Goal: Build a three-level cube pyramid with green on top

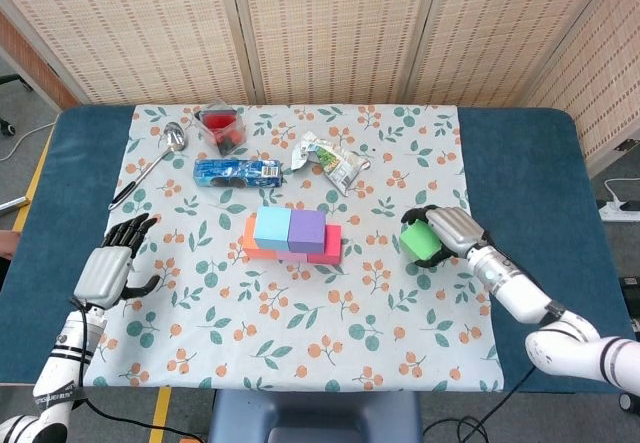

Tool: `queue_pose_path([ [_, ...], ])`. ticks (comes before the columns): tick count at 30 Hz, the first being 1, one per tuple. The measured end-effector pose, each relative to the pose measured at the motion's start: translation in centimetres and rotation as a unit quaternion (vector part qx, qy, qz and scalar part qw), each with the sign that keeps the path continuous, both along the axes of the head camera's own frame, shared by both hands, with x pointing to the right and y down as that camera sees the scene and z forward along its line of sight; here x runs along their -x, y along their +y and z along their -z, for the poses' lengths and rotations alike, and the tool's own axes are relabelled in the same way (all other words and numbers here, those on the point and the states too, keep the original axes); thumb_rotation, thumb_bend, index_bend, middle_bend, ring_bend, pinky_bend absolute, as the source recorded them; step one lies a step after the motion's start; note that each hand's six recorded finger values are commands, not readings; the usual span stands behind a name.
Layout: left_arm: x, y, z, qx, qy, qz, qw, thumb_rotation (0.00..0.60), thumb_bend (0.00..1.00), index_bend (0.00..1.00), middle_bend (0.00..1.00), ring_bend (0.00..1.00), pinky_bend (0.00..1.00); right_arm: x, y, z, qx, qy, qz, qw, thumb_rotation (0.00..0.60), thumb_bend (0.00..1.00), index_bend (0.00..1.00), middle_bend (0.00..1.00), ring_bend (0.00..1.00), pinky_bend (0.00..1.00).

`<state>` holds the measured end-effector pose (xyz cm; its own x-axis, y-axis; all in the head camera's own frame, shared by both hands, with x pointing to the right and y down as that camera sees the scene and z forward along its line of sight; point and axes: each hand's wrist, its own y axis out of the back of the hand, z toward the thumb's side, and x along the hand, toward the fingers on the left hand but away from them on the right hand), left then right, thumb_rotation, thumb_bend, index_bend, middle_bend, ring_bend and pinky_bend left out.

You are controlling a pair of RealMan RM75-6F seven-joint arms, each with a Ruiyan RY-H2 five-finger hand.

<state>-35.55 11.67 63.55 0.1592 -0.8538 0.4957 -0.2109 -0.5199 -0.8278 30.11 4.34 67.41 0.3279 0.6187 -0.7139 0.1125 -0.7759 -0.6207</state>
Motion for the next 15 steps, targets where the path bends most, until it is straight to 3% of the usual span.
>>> queue_pose_path([
  [3, 0.1, 0.1, -0.1, 0.002, 0.0, 0.002, 1.0, 0.6, 0.31, 0.0, 0.0, 0.0, 0.08, 0.8, -0.6, -2.5, 0.01, -0.002, -0.01, 0.9999, 0.6, 0.1, 0.12, 0.27, 0.13, 0.39],
  [7, 0.2, 0.2, -0.4, 0.005, 0.001, 0.002, 1.0, 0.6, 0.31, 0.0, 0.0, 0.0, 0.08, 1.9, -0.6, -4.8, 0.021, -0.001, -0.015, 0.9997, 0.6, 0.1, 0.0, 0.16, 0.03, 0.28],
  [11, 0.4, 0.2, -0.4, 0.002, 0.003, 0.004, 1.0, 0.6, 0.31, 0.0, 0.0, 0.0, 0.08, 2.1, -0.2, -5.0, 0.021, 0.006, -0.01, 0.9997, 0.6, 0.03, 0.0, 0.01, 0.0, 0.09],
  [13, 0.7, 0.2, -0.3, -0.002, 0.003, 0.006, 1.0, 0.6, 0.31, 0.0, 0.0, 0.0, 0.08, 2.1, 0.0, -4.5, 0.021, 0.006, -0.006, 0.9997, 0.6, 0.0, 0.0, 0.0, 0.0, 0.01],
  [15, 0.9, 0.2, -0.2, -0.004, 0.003, 0.007, 1.0, 0.6, 0.31, 0.0, 0.0, 0.0, 0.08, 2.0, 0.2, -3.5, 0.018, 0.01, 0.003, 0.9998, 0.6, 0.0, 0.0, 0.0, 0.0, 0.0],
])
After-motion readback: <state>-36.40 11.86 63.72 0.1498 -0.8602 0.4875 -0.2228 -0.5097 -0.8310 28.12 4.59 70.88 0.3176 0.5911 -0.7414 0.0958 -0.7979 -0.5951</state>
